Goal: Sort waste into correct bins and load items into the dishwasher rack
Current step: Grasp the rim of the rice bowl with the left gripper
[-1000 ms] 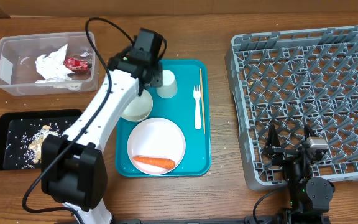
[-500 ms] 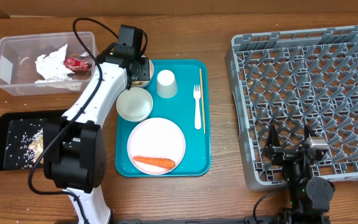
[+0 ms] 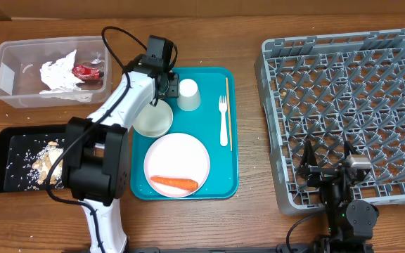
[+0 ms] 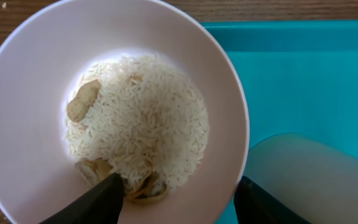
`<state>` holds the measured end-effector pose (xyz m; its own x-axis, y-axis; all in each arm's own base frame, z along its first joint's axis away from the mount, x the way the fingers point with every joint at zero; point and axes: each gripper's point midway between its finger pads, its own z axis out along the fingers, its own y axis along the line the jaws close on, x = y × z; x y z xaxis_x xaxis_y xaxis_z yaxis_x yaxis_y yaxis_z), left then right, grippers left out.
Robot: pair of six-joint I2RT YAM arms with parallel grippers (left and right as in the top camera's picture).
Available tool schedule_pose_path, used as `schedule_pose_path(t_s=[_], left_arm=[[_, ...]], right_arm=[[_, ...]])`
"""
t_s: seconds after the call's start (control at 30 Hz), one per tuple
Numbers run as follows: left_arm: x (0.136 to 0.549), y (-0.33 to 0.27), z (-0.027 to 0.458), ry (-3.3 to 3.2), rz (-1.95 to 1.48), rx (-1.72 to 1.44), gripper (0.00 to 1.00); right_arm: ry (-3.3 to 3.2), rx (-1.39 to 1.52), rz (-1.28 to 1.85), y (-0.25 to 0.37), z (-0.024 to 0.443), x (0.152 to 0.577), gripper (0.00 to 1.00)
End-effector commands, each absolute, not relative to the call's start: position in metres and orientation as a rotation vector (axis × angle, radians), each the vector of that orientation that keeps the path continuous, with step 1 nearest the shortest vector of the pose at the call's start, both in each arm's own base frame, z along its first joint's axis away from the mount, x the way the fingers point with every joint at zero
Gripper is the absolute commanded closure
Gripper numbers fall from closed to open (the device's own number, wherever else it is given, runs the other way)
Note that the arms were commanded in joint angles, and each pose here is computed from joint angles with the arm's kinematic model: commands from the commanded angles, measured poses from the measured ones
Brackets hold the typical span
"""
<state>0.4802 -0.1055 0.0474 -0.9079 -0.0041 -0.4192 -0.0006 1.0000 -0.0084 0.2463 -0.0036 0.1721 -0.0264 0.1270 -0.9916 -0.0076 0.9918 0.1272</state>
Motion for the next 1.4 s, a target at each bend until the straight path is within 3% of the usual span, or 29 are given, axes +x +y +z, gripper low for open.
schedule_pose_path(t_s=[0.0, 0.33, 1.37], left_arm=[[0.487, -0.113, 0.047, 2.691, -0.031, 0.035, 0.41], [0.487, -0.113, 0.044, 2.697, -0.025, 0.050, 0.54], [0.475, -0.117, 0.032, 2.726, -0.004, 0.174, 0.59]], right_arm=[[1.588, 0.096, 0.104, -0.005, 0.171, 0.246, 0.00], [1.588, 0.096, 0.103, -0.005, 0.171, 0.246, 0.00], [1.588, 0.096, 0.103, -0.005, 0.171, 0.246, 0.00]])
